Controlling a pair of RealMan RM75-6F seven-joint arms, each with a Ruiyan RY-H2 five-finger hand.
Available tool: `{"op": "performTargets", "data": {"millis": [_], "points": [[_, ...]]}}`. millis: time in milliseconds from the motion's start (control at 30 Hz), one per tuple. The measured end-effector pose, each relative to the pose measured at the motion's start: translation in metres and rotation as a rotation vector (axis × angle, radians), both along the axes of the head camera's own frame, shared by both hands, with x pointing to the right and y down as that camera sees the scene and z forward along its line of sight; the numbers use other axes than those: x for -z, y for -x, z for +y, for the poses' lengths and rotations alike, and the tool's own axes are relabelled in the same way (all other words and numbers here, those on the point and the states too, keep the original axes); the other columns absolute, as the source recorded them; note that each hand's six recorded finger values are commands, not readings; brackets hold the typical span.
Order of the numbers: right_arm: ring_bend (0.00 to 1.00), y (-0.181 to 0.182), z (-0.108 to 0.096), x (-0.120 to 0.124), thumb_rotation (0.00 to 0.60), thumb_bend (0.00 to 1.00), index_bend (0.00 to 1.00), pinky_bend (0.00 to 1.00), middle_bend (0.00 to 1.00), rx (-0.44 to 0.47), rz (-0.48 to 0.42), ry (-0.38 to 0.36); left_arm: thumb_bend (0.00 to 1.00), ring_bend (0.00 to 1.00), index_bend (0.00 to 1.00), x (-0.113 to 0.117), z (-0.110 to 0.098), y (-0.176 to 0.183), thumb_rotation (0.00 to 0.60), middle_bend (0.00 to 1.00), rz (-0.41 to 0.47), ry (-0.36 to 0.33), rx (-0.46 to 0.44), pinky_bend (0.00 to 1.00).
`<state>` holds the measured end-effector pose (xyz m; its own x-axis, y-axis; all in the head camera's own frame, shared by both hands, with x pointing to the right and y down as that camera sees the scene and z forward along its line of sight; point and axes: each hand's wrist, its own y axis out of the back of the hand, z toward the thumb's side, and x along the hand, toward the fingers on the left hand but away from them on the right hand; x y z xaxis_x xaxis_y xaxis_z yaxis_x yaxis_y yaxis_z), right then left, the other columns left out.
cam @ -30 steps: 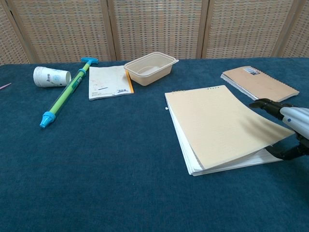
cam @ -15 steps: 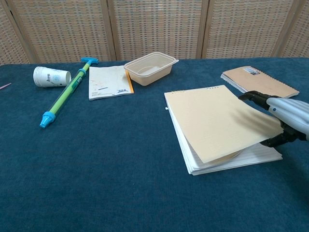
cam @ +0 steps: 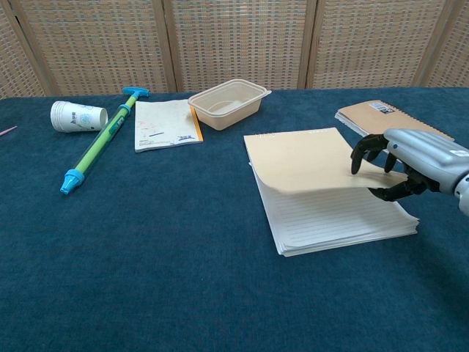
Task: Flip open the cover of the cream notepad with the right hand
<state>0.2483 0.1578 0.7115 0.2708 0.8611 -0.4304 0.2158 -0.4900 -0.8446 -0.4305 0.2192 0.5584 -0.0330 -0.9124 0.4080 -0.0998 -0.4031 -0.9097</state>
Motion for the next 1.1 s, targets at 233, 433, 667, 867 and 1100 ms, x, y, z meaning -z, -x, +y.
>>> {"op": "performTargets", "data": {"millis": [233,433,667,867,1100], "points": [[0.59,-0.003,0.009,0.014,0.6,0.7,0.71,0.66,0.6,0.031,-0.063,-0.054,0.12,0.0,0.02,-0.001,0.001,-0.002,0.6,0.0,-0.002,0.003,-0.006,0.08],[0.6,-0.02,0.023,0.022,0.6,0.7,0.72,0.68,0.61,0.063,-0.058,-0.044,0.12,0.0,0.02,0.0,0.001,-0.003,0.6,0.0,-0.002,0.0,-0.008,0.08],[0.6,-0.038,0.039,0.033,0.6,0.7,0.72,0.68,0.61,0.11,-0.018,-0.041,0.12,0.0,0.02,0.0,0.001,-0.004,0.6,0.0,-0.002,0.001,-0.012,0.08],[0.61,-0.057,0.054,0.047,0.6,0.7,0.73,0.68,0.61,0.143,0.03,-0.055,0.12,0.0,0.02,0.001,0.002,-0.005,0.6,0.0,-0.001,-0.002,-0.016,0.08],[0.61,-0.074,0.084,0.069,0.6,0.7,0.73,0.68,0.62,0.156,0.036,-0.038,0.12,0.0,0.02,0.003,0.002,-0.006,0.6,0.0,0.001,-0.008,-0.017,0.08]]}}
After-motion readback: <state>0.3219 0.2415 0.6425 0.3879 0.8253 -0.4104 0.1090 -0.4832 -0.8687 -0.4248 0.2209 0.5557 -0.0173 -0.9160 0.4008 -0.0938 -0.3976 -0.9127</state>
